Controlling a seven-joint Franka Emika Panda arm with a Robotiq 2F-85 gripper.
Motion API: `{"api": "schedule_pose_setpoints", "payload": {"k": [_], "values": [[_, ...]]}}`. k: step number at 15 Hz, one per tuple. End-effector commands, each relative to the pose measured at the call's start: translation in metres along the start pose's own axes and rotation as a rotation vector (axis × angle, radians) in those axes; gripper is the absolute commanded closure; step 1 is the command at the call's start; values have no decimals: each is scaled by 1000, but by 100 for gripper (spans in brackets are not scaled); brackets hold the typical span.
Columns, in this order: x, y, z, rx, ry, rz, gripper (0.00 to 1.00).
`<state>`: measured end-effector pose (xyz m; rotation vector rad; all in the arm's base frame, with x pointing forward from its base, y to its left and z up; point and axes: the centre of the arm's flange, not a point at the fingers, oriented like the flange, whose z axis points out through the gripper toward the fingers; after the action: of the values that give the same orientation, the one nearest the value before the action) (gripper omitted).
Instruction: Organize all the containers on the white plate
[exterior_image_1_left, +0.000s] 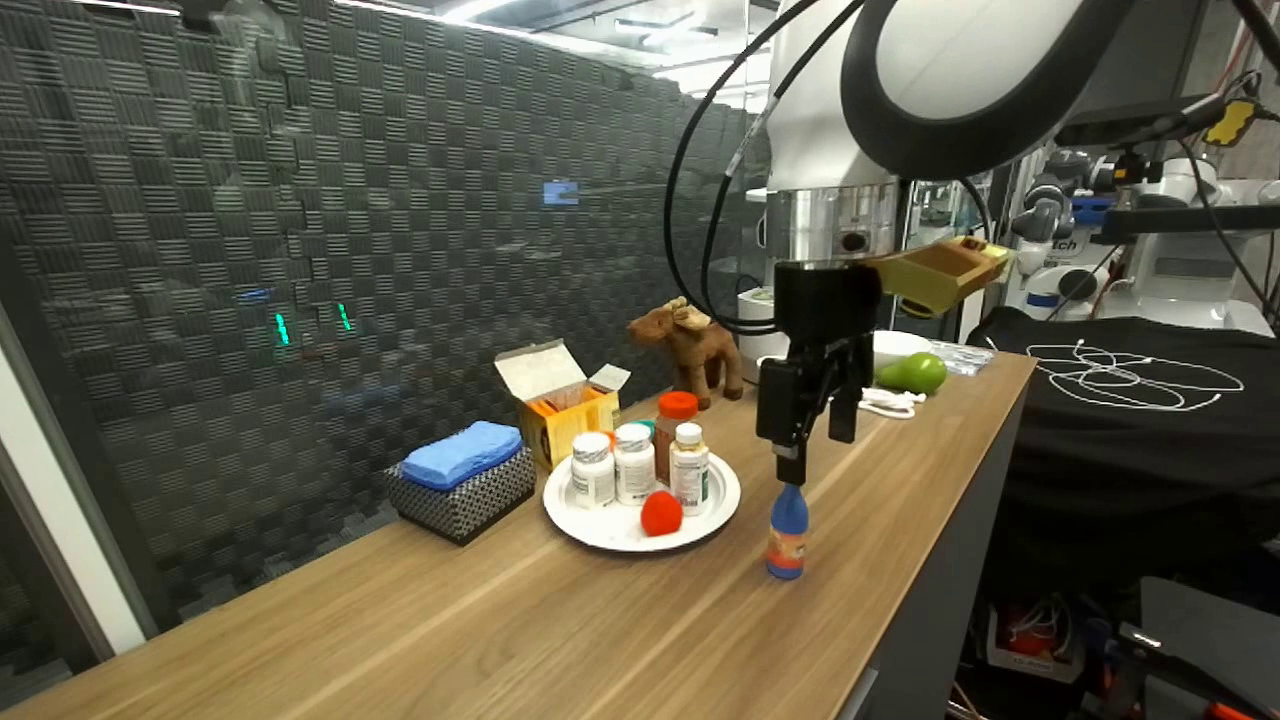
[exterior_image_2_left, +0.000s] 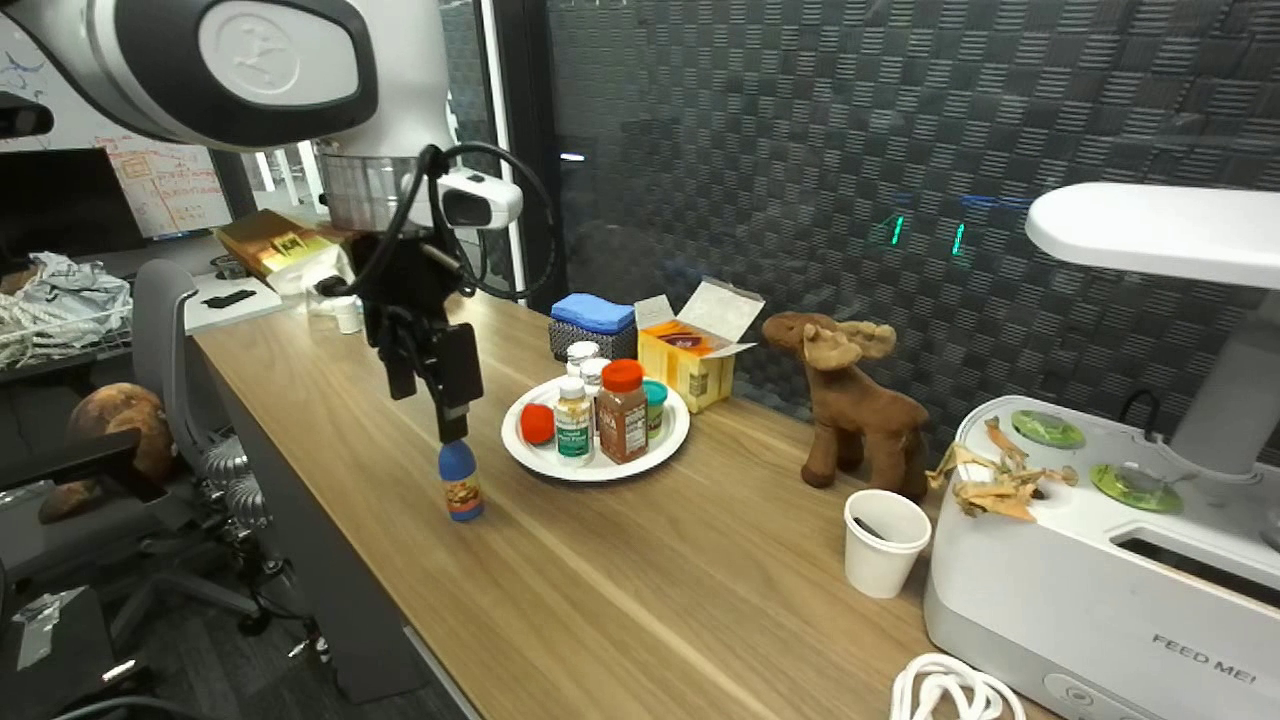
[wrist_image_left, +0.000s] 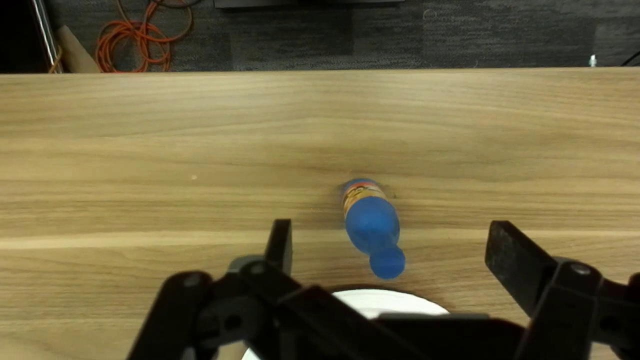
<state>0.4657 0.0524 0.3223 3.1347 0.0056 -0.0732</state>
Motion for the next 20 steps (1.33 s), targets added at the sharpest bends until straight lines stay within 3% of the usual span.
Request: {"api": "schedule_pose_setpoints", "payload": {"k": [1, 3, 8, 13, 15, 16, 20], "values": [[11, -3, 2, -1, 29, -18, 4], [13, -4, 6, -1, 24, -18, 5], [15, -4, 15, 2, 17, -16, 51], [17, -5, 16, -10, 24, -23, 90], [18, -5, 12, -21, 32, -29, 94], [19, -6, 10, -28, 38, -35, 89], [21, -10, 1, -54, 56, -60, 90]]}}
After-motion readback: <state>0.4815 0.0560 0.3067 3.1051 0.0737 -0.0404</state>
